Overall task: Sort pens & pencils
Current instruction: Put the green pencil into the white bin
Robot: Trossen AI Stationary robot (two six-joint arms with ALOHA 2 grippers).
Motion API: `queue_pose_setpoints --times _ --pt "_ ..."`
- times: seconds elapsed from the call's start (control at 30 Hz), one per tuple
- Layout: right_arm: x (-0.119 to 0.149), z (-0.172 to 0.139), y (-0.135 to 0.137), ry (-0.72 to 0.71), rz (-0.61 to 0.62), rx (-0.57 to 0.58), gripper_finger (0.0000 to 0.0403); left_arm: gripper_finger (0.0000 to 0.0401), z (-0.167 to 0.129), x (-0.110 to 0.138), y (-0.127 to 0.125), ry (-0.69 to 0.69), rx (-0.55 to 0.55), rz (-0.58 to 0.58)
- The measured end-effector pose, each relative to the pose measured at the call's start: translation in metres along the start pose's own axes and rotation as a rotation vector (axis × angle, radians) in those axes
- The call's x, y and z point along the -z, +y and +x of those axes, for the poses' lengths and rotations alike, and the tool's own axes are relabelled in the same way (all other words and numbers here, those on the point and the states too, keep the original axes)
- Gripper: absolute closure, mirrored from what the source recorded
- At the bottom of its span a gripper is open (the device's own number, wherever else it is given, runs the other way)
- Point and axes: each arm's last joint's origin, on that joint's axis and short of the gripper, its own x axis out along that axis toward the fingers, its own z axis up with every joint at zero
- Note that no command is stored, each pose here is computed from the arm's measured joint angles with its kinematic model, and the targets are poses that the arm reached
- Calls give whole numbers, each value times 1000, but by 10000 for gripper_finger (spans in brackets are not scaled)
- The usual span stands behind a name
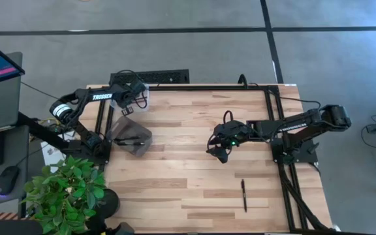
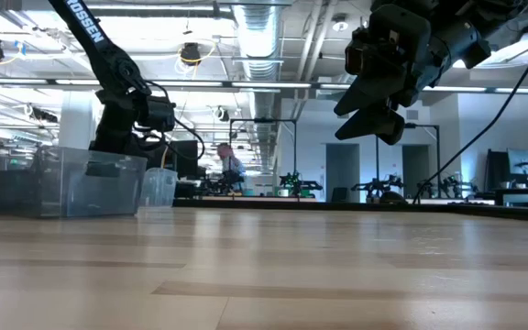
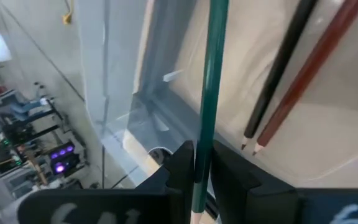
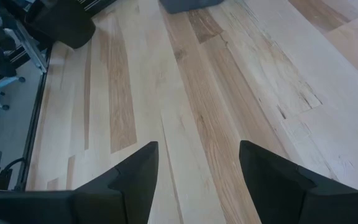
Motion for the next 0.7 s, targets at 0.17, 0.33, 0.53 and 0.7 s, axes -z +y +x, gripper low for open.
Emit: queue_pose_setpoints --times 0.17,0.33,0.53,0.7 --pt "0 0 0 0 0 0 158 361 0 -1 1 0 -35 -1" --pt "0 0 0 0 0 0 158 361 -1 -2 0 -5 -27 18" --pt "0 0 0 0 0 0 158 361 -3 -3 -2 -14 -23 65" --pt "0 0 0 0 1 0 158 357 -5 -4 -6 -59 59 131"
